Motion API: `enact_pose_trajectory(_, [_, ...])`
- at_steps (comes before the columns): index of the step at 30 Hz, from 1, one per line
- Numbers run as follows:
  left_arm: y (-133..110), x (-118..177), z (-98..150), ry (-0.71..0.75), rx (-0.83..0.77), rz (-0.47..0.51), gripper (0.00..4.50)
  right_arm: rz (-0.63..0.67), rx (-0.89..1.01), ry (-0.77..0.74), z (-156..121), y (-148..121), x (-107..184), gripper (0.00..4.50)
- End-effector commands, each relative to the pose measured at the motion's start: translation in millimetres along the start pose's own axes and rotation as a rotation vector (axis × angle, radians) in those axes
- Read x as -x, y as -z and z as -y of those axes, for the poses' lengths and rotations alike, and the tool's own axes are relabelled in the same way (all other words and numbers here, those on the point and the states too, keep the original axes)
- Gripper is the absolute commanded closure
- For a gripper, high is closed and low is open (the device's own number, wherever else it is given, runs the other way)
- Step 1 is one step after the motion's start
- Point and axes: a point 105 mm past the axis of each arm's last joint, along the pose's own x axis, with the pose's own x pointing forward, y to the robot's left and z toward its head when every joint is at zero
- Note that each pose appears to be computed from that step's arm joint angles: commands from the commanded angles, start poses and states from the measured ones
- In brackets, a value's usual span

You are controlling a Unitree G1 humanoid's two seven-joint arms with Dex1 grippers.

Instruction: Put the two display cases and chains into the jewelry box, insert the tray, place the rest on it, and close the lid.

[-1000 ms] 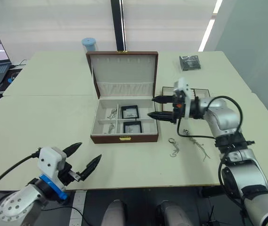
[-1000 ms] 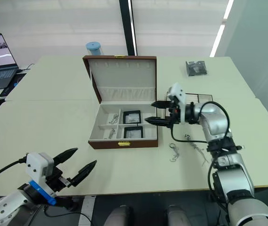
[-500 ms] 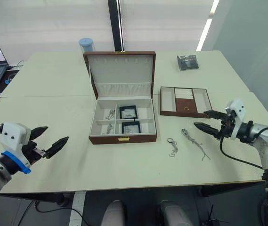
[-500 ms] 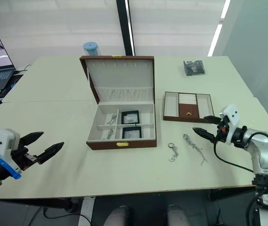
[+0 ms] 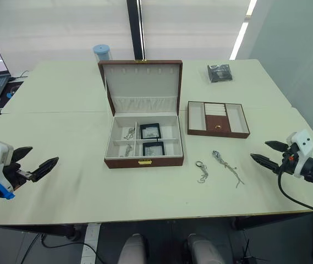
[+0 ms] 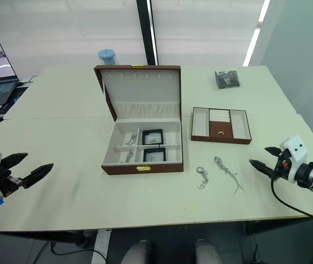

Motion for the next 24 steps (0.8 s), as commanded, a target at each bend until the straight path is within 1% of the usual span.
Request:
enact_pose_trajectory(1, [-11.1, 8.0, -9.8, -0.040, -0.041, 0.023, 0.00, 0.034, 0.040, 0.028, 7.7, -12.0, 5.5, 0.04])
enact_pose_trajectory(16, [-10.6, 8.0, -8.0, -0.037, -0.041, 0.028, 0.00, 0.044, 0.042, 0.012, 6.2, -16.9, 0.4, 0.04])
enact_pose_trajectory(18, [-10.7, 5.4, -2.7, -0.012, -0.058, 0.028, 0.00, 0.051, 0.044, 0.002, 4.8, -19.5, 0.0, 0.04])
enact_pose_trajectory(20, [-13.1, 1.4, 7.8, 0.036, -0.076, 0.035, 0.00, 0.063, 0.054, -0.024, 0.5, -25.2, -0.8, 0.04])
enact_pose_trajectory(24, [-21.1, -8.7, 35.5, 0.159, -0.113, 0.050, 0.00, 0.067, 0.090, -0.140, -16.5, -41.2, -5.0, 0.04])
